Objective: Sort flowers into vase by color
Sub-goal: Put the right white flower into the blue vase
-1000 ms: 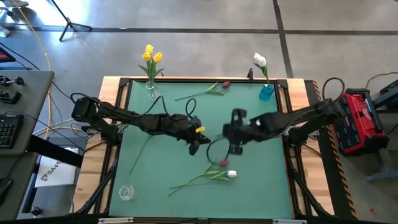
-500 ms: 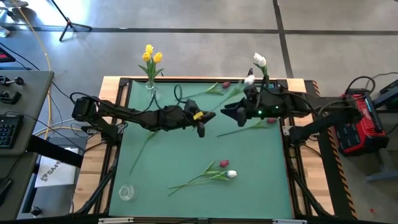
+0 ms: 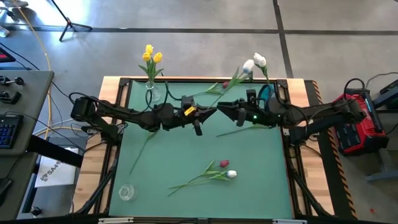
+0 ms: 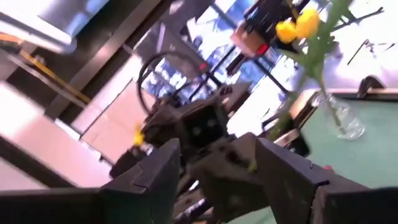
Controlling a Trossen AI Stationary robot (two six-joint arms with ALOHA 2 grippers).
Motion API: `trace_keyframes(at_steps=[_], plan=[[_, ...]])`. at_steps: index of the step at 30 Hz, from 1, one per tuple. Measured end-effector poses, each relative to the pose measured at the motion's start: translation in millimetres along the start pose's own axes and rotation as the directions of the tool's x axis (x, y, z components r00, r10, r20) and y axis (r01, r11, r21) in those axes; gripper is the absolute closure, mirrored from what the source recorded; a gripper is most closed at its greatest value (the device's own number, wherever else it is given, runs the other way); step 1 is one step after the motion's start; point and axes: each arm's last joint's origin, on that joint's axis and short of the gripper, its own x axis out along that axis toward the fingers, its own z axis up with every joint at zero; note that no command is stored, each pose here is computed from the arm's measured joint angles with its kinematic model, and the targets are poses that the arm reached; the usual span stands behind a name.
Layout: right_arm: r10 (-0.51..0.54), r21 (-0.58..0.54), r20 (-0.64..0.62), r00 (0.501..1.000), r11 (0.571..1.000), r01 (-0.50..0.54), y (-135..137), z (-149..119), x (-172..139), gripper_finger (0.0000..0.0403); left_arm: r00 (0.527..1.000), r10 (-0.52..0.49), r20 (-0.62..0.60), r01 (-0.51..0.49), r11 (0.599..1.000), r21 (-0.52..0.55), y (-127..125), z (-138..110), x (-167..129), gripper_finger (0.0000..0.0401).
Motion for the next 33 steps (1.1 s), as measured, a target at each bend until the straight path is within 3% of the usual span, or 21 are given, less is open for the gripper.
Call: trace_keyframes(at_steps=[8,13,19,23,29,33], plan=[[-0.088,-0.067,0.11,0.99,0.993,0.096,-7.5,0.3,-0.1,0.0206,1.0,-0.025,0.017,0.025,0.999,0.036,-4.6,6.6,-3.2,0.0401],[-0.052,-0.128,0.178,0.983,0.989,0.075,-3.4,7.4,-0.2,0.0206,0.998,-0.052,-0.019,0.053,0.997,0.051,-5.7,3.7,-3.6,0.0401],[-0.069,-0.119,0.216,0.974,0.988,0.096,-3.8,10.0,-0.1,0.0215,0.998,-0.058,-0.028,0.059,0.997,0.053,-6.8,2.5,-3.9,0.0401],[-0.068,-0.117,0.217,0.974,0.989,0.096,-3.8,10.1,-0.1,0.0263,0.998,-0.055,-0.035,0.057,0.997,0.055,-6.5,1.8,-3.9,0.0401],[-0.077,-0.177,0.201,0.977,0.978,0.114,-5.0,8.8,0.0,0.0389,0.994,-0.028,-0.104,0.033,0.999,0.04,-3.8,-5.0,-4.3,0.0401],[-0.133,-0.198,0.157,0.979,0.967,0.163,-9.9,8.1,-4.2,0.0394,0.986,-0.02,-0.164,0.016,1.0,-0.023,-0.8,-10.0,-4.6,0.0391]])
